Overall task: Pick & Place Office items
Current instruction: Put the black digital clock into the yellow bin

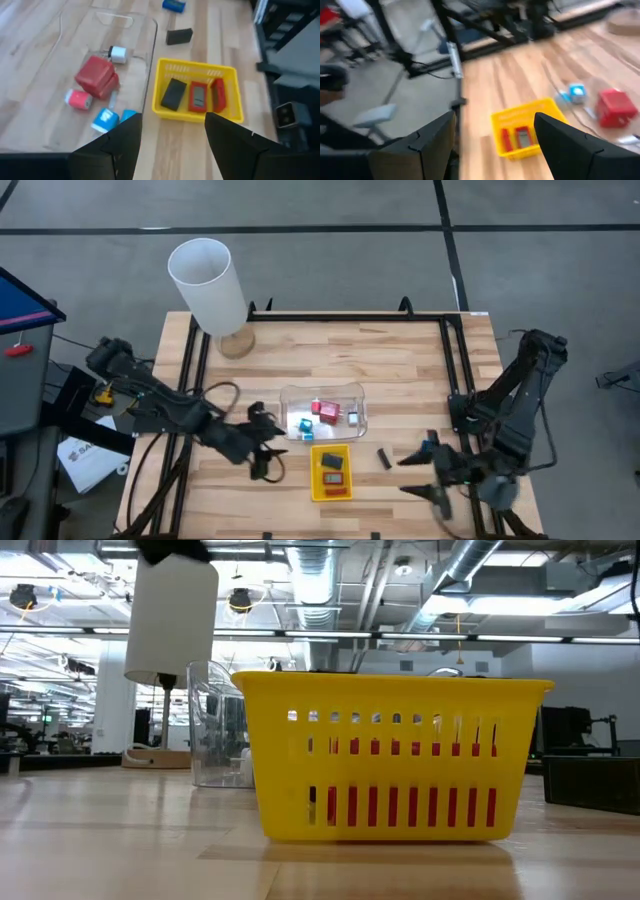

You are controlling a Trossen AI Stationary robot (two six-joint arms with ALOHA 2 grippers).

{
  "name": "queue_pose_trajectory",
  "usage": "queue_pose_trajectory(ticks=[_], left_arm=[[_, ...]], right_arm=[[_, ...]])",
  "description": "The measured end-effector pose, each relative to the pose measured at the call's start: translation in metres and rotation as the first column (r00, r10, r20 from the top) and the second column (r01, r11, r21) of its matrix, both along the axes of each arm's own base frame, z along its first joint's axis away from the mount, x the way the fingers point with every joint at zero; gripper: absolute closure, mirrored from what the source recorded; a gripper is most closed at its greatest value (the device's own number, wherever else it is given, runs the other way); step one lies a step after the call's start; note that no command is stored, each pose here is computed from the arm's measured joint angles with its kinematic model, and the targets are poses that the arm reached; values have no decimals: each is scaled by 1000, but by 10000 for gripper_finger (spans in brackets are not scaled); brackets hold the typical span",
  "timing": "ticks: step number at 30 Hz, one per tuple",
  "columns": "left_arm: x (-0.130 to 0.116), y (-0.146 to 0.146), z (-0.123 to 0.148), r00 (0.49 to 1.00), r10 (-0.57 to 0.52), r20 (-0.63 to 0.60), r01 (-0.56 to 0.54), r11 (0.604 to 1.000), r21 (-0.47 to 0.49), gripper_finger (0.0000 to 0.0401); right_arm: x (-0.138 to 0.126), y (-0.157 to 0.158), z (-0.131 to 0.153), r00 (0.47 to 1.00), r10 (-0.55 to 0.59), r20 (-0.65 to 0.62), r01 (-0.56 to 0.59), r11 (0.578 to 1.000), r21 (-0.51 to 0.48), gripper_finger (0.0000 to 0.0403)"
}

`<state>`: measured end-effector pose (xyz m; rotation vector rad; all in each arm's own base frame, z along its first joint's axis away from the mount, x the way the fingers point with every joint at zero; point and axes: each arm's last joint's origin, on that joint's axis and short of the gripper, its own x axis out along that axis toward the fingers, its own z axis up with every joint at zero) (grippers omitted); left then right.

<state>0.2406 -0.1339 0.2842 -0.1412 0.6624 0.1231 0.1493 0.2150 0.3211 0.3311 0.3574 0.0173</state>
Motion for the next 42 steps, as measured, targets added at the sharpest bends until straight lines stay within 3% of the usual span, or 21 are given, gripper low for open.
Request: queue_pose_trajectory(ticks=[7,14,18,22,25,30,33,36,42], left_arm=[[-40,8,-49,975,-22,223,51,991,-123,190],[-51,-2,-63,913,-136,384,180,980,-81,192],[-57,-12,-57,877,-192,440,235,971,-44,192],[-62,-20,-54,851,-230,472,275,961,-28,192],[-65,-23,-53,843,-240,481,291,956,-34,192],[-65,-23,-52,844,-225,488,276,961,-34,192],[-65,-23,-52,845,-214,489,264,964,-34,192],[-65,-23,-52,845,-212,491,263,964,-36,192],[-64,-24,-49,829,-208,518,266,963,-38,192]], right_arm=[[44,-16,-45,977,-46,-207,67,993,98,138],[93,-42,-79,918,-176,-356,252,951,181,138],[112,-62,-101,845,-186,-500,307,936,170,138],[113,-72,-116,734,-159,-660,370,909,192,138],[100,-64,-111,663,-126,-738,413,884,220,138],[72,-28,-77,701,-119,-703,467,821,327,138],[56,-9,-76,642,-210,-737,555,790,258,138],[51,5,-100,512,-314,-800,617,782,87,138],[79,14,-129,401,-429,-810,577,804,-141,138]])
